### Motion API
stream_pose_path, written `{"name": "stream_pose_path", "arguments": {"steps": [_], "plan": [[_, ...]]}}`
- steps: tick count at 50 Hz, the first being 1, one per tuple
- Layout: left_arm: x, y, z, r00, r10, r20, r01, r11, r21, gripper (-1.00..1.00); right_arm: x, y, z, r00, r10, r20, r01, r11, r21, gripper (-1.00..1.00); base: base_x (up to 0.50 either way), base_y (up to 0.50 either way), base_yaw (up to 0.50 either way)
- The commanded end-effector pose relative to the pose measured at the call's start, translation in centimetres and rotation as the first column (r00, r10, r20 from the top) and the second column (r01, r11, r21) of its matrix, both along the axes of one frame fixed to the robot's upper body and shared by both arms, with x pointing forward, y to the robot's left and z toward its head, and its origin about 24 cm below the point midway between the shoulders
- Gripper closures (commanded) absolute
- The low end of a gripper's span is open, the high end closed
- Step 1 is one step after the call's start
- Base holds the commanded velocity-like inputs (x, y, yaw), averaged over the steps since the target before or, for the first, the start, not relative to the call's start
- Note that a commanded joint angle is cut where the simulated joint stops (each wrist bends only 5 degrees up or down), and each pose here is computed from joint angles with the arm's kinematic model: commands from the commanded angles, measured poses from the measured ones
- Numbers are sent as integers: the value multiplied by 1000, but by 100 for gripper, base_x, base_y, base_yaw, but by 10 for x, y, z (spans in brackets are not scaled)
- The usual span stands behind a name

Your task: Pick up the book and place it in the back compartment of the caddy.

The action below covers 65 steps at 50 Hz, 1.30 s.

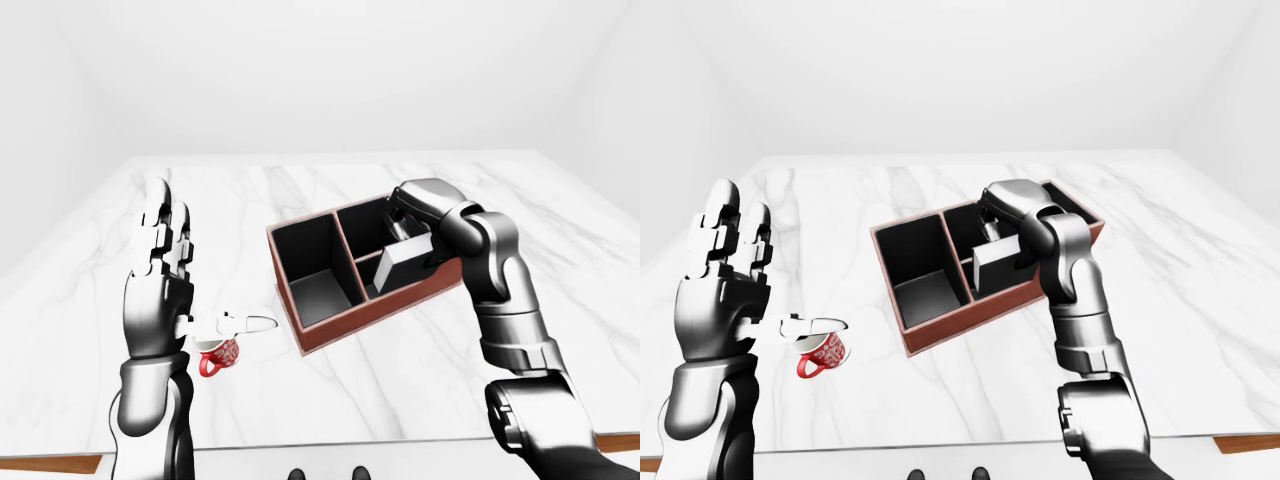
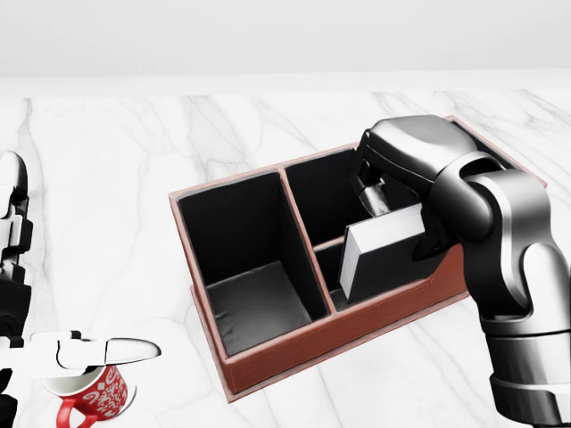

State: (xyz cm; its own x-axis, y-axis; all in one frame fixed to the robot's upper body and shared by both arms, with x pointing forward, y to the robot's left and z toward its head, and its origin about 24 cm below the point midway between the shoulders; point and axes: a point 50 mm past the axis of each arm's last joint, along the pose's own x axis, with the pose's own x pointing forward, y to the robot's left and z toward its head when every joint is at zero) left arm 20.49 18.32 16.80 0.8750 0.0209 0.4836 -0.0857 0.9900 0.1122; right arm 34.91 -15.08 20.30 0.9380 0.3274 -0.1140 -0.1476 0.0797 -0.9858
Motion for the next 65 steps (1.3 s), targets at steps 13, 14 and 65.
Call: {"name": "stream_pose_path", "arguments": {"steps": [13, 14, 65], "plan": [[0, 0, 0, 1000, 0, 2, 0, 1000, 1, -100, 13, 4, 8, 1000, -11, -9, 11, 1000, -14, 100, 0, 0, 0], [0, 0, 1, 1000, 1, 3, -1, 1000, 1, -100, 13, 5, 10, 1000, -9, -6, 9, 1000, -14, 100, 0, 0, 0], [0, 0, 1, 1000, 2, 4, -2, 1000, 0, -100, 31, 10, 17, 998, -25, -53, 23, 999, -43, 100, 0, 0, 0]]}}
